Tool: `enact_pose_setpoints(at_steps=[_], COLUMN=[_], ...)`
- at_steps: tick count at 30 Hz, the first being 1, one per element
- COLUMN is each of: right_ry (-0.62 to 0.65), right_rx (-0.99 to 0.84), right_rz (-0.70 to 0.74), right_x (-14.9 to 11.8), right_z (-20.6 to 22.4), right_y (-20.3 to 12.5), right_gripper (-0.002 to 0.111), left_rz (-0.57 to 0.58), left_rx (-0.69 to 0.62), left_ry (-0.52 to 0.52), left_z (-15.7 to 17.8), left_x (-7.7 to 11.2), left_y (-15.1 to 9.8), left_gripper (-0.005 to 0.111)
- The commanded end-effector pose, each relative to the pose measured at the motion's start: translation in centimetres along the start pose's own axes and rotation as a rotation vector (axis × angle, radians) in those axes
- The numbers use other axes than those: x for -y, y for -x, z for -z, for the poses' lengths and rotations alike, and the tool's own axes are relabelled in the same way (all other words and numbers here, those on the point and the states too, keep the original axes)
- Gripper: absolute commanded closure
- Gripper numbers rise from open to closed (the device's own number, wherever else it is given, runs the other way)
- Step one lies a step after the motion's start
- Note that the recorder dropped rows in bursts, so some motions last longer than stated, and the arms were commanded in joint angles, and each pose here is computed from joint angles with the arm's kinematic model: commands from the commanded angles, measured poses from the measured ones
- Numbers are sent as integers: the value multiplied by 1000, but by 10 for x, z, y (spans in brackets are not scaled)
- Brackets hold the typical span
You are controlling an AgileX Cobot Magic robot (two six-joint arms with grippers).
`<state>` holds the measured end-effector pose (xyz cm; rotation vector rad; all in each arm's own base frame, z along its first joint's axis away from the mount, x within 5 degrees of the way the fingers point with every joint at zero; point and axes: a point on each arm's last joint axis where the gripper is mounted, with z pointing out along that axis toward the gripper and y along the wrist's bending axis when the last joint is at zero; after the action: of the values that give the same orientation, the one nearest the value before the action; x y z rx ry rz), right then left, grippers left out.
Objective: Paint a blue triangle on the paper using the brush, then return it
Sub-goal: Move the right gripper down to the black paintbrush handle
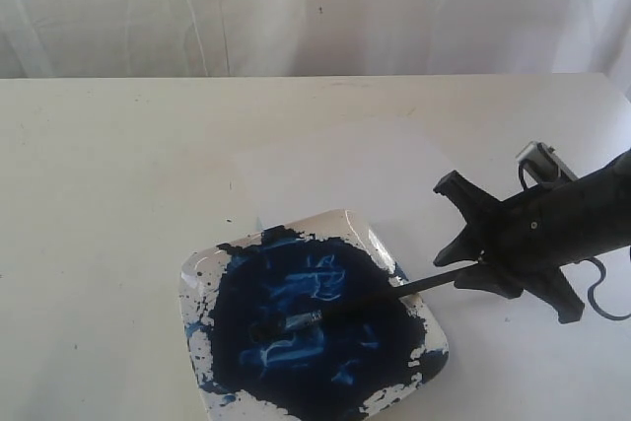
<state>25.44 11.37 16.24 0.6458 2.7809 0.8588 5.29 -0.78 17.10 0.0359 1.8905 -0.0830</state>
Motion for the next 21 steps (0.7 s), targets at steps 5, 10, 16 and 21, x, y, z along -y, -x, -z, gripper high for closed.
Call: enact_pose_setpoints(at_steps=[5,10,16,21], right_ry=[4,2,0,-2], right_rx=[3,11,22,45], right_rz=[35,60,78,78], right_x=[-2,-2,-2,-1], right_z=[0,0,0,0], right_y=[1,2,3,5], right_gripper=[78,78,73,55], left_rz=[14,14,14,14], left_rx=[2,2,2,2], left_ry=[-3,-3,-3,-3], left_z=[0,0,0,0], left_x=[0,0,0,0], left_y=[-1,-1,-1,-1], left_gripper=[107,107,107,107])
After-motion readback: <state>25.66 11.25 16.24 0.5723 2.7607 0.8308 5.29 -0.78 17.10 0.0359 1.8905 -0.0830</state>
